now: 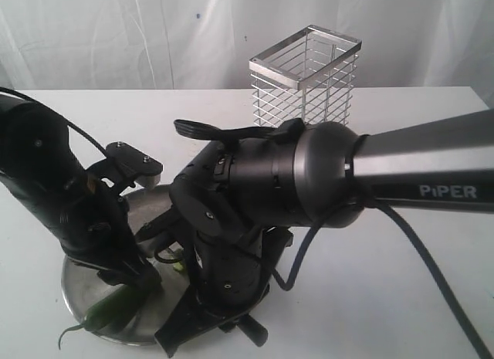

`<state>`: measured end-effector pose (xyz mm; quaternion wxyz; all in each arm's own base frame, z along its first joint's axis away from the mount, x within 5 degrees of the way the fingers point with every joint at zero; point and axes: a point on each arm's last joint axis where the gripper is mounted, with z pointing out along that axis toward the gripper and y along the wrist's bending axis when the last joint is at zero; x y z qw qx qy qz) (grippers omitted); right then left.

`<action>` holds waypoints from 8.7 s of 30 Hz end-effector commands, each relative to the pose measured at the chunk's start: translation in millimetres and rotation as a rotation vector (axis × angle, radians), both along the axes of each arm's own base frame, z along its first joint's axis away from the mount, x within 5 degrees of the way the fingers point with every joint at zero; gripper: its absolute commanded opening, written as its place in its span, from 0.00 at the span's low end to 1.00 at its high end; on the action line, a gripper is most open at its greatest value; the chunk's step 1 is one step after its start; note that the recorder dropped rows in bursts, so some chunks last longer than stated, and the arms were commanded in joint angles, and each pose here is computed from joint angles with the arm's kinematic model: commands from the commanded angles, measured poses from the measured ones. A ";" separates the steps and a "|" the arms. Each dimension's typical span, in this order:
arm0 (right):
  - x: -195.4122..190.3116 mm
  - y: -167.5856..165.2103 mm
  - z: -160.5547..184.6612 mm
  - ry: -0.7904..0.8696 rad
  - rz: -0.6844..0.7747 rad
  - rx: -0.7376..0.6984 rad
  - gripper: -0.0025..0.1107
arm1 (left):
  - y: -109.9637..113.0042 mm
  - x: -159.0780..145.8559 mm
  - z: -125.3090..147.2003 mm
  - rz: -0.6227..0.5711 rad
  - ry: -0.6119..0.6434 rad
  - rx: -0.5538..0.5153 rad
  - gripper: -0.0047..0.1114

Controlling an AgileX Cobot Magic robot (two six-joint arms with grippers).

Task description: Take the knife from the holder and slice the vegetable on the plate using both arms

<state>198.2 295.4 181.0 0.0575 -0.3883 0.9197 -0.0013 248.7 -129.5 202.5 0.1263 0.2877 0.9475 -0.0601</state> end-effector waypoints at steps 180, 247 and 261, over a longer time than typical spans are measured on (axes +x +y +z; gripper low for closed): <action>-23.0 18.0 -5.2 0.072 -0.157 0.188 0.02 | 18.4 29.2 -19.1 0.062 -0.032 -0.257 0.04; -29.1 10.8 -22.2 0.159 -0.095 0.037 0.02 | 29.6 13.4 4.4 -0.120 0.101 -0.087 0.12; -28.9 11.1 -21.9 0.158 -0.086 0.038 0.02 | 19.1 4.3 -15.1 -0.145 0.191 -0.215 0.50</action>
